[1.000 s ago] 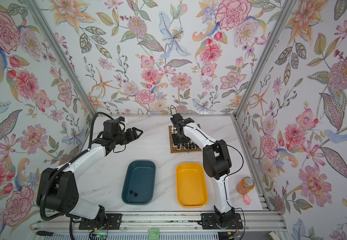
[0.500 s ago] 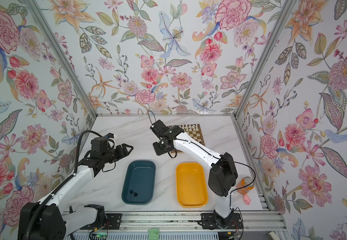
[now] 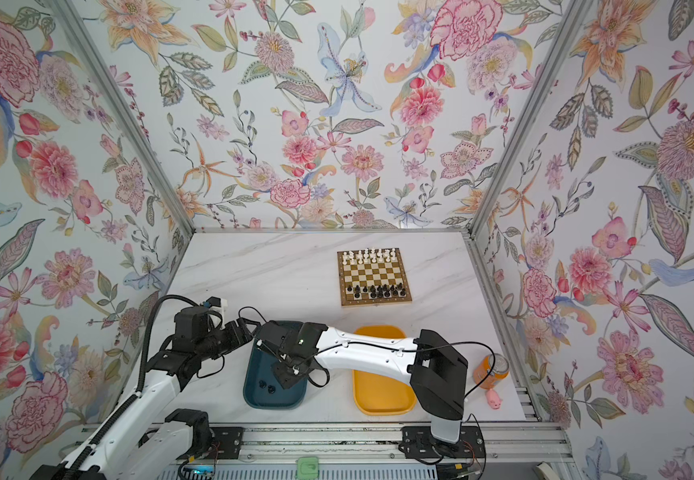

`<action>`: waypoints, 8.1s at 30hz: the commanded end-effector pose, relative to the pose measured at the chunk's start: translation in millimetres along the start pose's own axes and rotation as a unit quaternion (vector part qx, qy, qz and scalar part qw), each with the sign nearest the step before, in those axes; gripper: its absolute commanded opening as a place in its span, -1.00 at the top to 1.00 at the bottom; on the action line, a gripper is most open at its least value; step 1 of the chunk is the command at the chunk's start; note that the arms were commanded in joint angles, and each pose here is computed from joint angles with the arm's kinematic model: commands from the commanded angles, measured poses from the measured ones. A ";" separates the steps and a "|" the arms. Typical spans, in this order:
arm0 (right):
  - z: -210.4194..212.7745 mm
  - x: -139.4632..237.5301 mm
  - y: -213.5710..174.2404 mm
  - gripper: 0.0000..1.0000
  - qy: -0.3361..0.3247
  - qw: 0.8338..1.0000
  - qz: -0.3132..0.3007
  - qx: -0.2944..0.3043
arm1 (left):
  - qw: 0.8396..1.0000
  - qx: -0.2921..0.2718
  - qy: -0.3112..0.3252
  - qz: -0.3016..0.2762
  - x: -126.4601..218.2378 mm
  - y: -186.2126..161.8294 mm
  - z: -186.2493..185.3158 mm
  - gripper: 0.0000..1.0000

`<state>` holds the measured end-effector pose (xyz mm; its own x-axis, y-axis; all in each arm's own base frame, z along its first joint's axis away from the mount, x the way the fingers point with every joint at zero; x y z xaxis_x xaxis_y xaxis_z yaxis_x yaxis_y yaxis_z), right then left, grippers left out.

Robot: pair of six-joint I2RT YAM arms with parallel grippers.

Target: Set up the chess pieces on the board

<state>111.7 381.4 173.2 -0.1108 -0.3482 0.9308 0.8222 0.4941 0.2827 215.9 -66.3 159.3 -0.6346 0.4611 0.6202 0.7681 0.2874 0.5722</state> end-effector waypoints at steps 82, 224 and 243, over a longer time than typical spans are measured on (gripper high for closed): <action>10.6 -21.3 45.7 0.84 -0.001 1.000 -0.019 -0.006 | 0.999 -0.023 0.030 -0.015 30.3 41.2 9.5 -0.44; -307.9 117.7 174.0 -0.03 -0.126 0.960 -0.136 -0.209 | 0.964 -0.215 0.066 0.141 -73.7 137.2 -127.7 -0.29; -177.3 168.7 83.1 -0.94 0.007 0.976 -0.159 -0.149 | 0.955 -0.137 0.136 0.224 13.0 -70.6 -101.0 -0.17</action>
<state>284.8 218.3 302.4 -0.3957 -0.3802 0.8360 0.8694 0.1383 0.4744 155.1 -167.7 188.0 -0.2345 0.2676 0.9346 0.9227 -0.2413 0.3007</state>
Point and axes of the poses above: each gripper's point midway between its finger pads, its own x axis back along the fingers, its own z axis along the line the jaws close on, y = z × x, the point moved 7 cm from there along x, back along the fingers, and after that the axes turned 11 degrees about -x, right-handed, at the moved point
